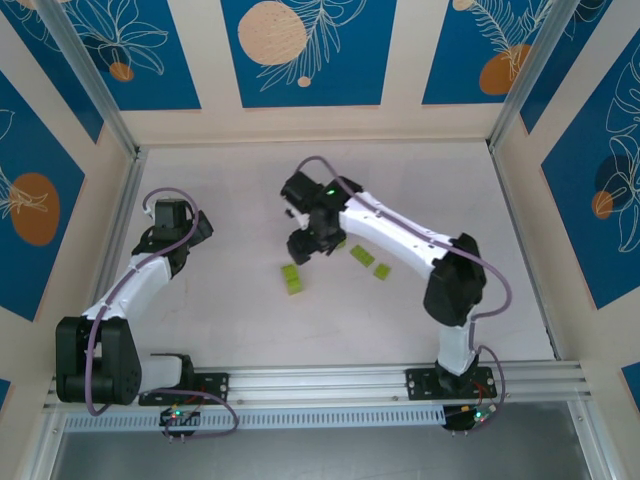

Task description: Assemble a carrot with lego

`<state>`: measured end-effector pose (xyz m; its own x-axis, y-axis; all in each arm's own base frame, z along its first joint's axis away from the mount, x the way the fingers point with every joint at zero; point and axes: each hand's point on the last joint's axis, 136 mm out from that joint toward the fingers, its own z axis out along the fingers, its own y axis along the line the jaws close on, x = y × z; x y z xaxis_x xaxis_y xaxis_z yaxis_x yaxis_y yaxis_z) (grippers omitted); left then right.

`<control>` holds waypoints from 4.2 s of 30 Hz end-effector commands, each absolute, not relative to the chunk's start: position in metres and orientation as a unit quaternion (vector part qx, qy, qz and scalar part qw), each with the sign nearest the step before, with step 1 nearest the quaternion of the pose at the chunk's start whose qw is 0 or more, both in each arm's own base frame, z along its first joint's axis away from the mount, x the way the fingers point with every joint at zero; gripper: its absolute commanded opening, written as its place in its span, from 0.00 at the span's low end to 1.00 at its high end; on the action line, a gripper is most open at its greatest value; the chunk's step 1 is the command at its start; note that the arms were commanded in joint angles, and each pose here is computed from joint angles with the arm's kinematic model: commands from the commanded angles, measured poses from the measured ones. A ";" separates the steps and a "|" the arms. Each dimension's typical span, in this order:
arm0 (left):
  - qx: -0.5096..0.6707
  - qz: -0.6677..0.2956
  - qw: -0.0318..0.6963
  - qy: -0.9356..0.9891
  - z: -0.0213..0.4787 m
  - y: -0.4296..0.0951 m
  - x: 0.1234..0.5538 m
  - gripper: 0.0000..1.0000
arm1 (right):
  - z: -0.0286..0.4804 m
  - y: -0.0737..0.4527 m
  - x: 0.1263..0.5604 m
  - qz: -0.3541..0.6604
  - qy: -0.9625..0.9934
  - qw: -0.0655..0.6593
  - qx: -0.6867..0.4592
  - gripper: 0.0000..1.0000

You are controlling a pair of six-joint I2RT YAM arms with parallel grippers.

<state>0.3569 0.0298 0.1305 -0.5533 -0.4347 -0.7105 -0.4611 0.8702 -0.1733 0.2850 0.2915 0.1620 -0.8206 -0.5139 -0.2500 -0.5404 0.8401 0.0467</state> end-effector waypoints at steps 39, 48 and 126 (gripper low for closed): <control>-0.253 0.005 0.416 0.873 0.145 0.031 0.364 0.99 | 0.019 0.187 0.323 0.049 0.974 -0.002 -0.223 0.36; -0.097 -0.187 0.447 0.869 0.169 -0.048 0.371 0.93 | 0.070 0.194 0.316 0.065 0.979 0.027 -0.192 0.32; 0.154 -0.225 0.308 0.911 0.053 -0.207 0.233 0.95 | 0.137 0.278 0.318 0.119 0.955 0.087 -0.256 0.32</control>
